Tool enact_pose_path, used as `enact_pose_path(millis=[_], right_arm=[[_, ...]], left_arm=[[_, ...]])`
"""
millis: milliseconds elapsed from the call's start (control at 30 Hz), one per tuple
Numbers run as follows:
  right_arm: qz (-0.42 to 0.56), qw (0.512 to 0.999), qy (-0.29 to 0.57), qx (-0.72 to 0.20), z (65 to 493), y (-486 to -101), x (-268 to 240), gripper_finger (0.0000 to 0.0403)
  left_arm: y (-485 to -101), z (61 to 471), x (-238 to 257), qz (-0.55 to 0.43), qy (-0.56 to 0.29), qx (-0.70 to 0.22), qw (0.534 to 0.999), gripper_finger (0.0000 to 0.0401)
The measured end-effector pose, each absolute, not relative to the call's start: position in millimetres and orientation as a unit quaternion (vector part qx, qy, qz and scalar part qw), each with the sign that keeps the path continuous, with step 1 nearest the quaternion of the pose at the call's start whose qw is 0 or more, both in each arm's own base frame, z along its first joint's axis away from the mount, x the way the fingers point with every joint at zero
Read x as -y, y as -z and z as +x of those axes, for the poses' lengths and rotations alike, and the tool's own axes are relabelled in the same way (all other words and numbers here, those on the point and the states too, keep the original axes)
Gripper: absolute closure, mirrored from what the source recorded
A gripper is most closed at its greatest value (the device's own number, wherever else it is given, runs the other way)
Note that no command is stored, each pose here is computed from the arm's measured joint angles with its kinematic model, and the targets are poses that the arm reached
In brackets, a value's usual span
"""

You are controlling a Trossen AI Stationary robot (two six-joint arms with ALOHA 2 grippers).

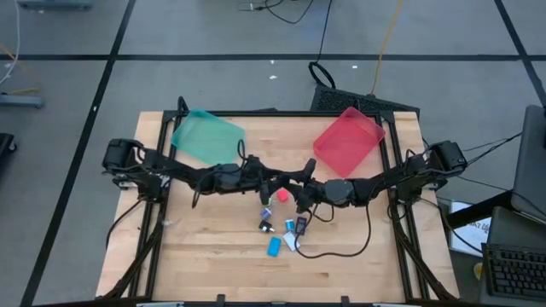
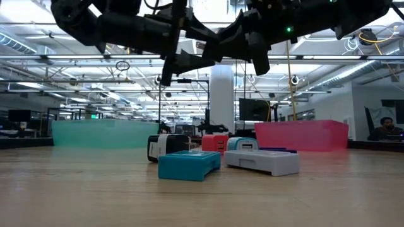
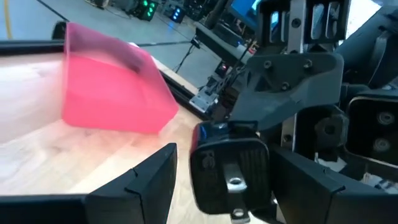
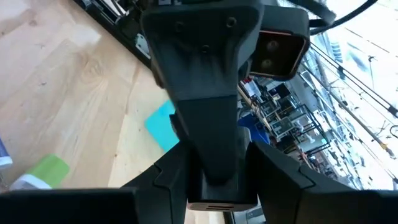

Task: Pick & Place Office items
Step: Put the right black charger adapter into the blue bin

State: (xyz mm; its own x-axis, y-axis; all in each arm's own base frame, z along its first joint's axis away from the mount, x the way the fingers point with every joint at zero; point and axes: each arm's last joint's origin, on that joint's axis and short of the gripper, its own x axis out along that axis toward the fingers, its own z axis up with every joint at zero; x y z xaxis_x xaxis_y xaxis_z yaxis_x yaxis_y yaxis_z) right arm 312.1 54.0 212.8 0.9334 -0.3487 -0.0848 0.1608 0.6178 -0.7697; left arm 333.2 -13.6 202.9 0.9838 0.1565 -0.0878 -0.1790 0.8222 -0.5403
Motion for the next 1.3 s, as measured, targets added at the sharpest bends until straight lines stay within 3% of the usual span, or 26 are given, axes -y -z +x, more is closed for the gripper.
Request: enact_pose_path(millis=[167,367,633,1000,1300], right_arm=[[-0.413,0.892,0.141,-0.116,312,-212,-54,0.0271],[-0.401,0.897,0.144,-0.115,312,-212,-54,0.025],[-0.298,0.934,0.17,-0.096,312,-214,-52,0.0211],[-0.205,0.95,0.213,-0.104,278,-224,-42,0.0223],[-0.054,0.987,0.14,-0.061,231,-211,-10,0.0235]], left_arm=[[-204,336,10,-0.297,-0.078,-0.021,0.951,0.0169],[-205,336,8,-0.297,-0.074,-0.015,0.952,0.0255],[-214,331,2,-0.203,-0.063,-0.021,0.977,0.0255],[-253,287,0,-0.075,-0.17,-0.084,0.979,0.0255],[-231,228,-6,-0.069,-0.256,-0.081,0.961,0.0255]])
